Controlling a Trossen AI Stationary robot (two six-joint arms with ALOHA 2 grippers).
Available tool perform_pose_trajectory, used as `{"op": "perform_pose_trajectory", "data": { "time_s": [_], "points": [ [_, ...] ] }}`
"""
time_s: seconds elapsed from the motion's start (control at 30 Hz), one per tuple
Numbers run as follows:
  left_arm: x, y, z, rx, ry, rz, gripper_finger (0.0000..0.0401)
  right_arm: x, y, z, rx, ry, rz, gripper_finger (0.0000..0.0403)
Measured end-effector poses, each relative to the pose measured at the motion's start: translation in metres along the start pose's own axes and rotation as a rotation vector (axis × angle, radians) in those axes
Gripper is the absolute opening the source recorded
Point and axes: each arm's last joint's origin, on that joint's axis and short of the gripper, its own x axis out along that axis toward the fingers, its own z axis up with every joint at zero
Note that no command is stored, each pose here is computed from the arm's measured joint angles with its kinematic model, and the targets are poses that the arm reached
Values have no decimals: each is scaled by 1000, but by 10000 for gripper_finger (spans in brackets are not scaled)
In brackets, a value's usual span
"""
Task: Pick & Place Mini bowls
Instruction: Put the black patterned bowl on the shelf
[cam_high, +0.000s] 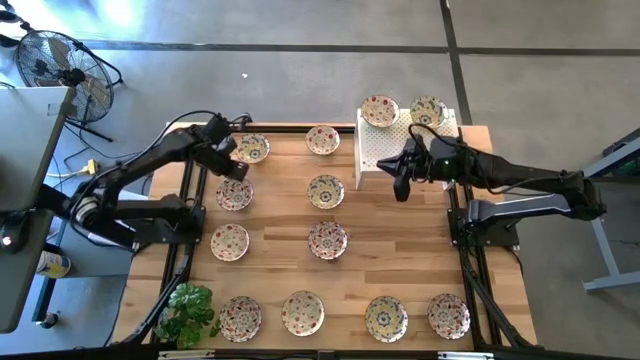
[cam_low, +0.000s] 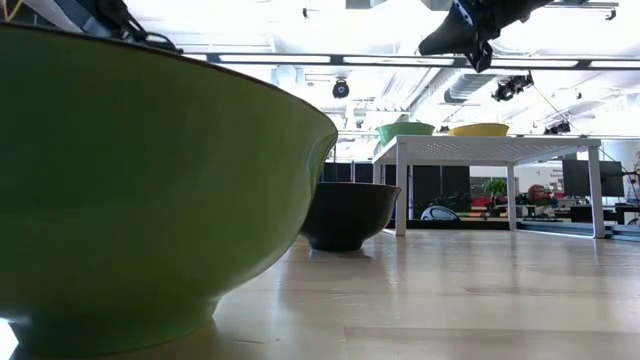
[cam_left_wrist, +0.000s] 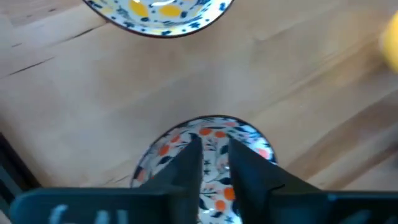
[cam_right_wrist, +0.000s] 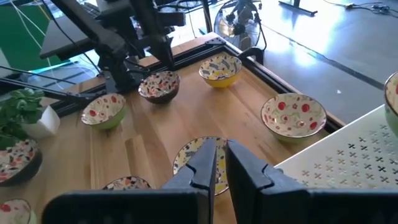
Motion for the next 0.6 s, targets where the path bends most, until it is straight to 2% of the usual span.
{"op": "perform_pose_trajectory", "data": {
  "time_s": [0.17, 0.27, 0.4, 0.6],
  "points": [
    [8, 2, 3, 32, 23, 73, 139, 0, 5, -1, 13, 6, 21, 31],
    [11, 4, 5, 72, 30, 117, 159, -1, 8, -2, 25, 8, 28, 33],
    [19, 6, 7, 131, 62, 156, 165, -1, 11, -3, 22, 3, 13, 33],
    [36, 6, 12, 169, 152, 123, 166, -1, 14, -4, 38, -3, 0, 36]
  ]
}}
